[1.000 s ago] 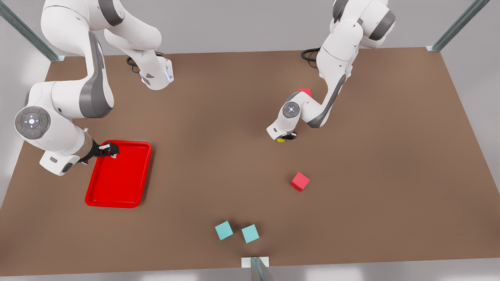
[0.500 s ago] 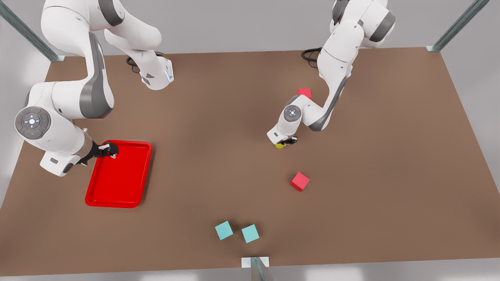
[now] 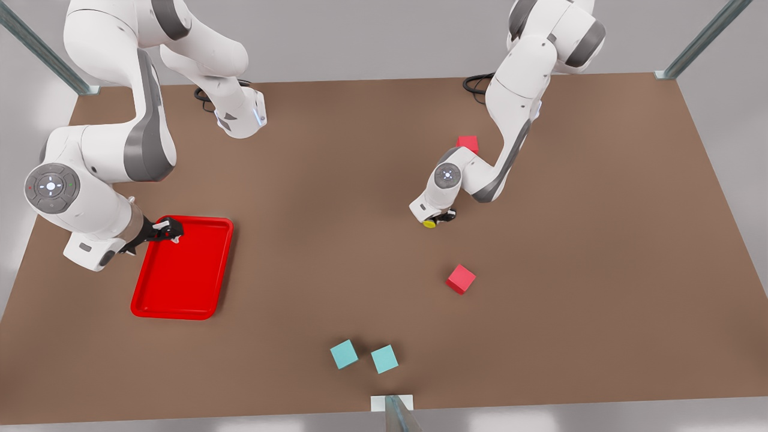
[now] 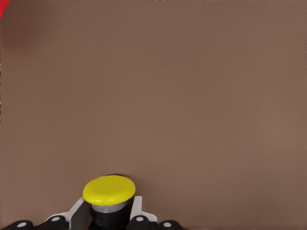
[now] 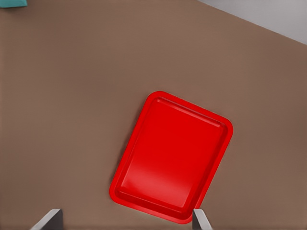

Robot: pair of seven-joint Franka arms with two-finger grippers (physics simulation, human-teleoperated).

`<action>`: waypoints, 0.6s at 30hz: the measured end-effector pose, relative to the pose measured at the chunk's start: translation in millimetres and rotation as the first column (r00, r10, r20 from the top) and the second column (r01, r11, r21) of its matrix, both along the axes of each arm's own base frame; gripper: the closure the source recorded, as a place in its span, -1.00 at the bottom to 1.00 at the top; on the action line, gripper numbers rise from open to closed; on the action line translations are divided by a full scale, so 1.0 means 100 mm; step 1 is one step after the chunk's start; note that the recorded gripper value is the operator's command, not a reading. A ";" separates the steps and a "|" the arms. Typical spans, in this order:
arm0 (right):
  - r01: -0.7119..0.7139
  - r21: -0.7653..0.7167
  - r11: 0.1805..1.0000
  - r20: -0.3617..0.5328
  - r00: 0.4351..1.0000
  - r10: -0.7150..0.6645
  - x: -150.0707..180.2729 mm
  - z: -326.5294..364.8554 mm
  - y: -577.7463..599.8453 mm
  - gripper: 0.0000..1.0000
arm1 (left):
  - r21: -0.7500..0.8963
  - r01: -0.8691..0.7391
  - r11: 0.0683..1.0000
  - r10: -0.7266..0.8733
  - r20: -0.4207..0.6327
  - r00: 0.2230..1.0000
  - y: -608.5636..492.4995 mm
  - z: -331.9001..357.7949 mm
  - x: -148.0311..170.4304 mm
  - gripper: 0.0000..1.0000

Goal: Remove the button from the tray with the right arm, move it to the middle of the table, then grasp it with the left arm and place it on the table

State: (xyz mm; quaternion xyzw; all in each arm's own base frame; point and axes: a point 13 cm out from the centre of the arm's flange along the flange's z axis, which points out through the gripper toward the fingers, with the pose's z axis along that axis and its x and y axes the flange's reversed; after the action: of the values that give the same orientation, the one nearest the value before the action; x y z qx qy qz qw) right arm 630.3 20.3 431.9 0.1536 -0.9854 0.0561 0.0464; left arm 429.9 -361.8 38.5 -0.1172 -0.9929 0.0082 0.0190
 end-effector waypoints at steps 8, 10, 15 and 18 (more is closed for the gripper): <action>-0.006 0.000 1.000 0.000 1.000 0.006 0.00 0.00 0.01 -1.00 | -0.005 -0.013 1.000 0.013 0.011 1.000 -0.01 0.06 0.08 0.00; -0.007 0.000 1.000 -0.001 1.000 0.007 0.00 0.00 0.01 -1.00 | -0.005 -0.022 1.000 0.022 0.018 1.000 0.02 0.09 0.14 0.00; -0.009 0.000 1.000 -0.001 1.000 0.009 0.00 0.00 0.01 -1.00 | -0.005 -0.056 0.998 0.056 0.050 0.997 0.02 0.40 0.50 0.00; -0.010 0.001 1.000 -0.001 1.000 0.010 0.00 0.00 0.01 -1.00 | 0.018 -0.102 0.995 0.101 0.046 0.994 0.09 0.62 0.69 0.00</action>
State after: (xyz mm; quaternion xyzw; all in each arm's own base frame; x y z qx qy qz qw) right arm 630.4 21.2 431.6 0.1584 -0.9847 0.0558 0.0468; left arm 499.4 -352.8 100.9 -0.0663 -0.9978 -0.0038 -0.0024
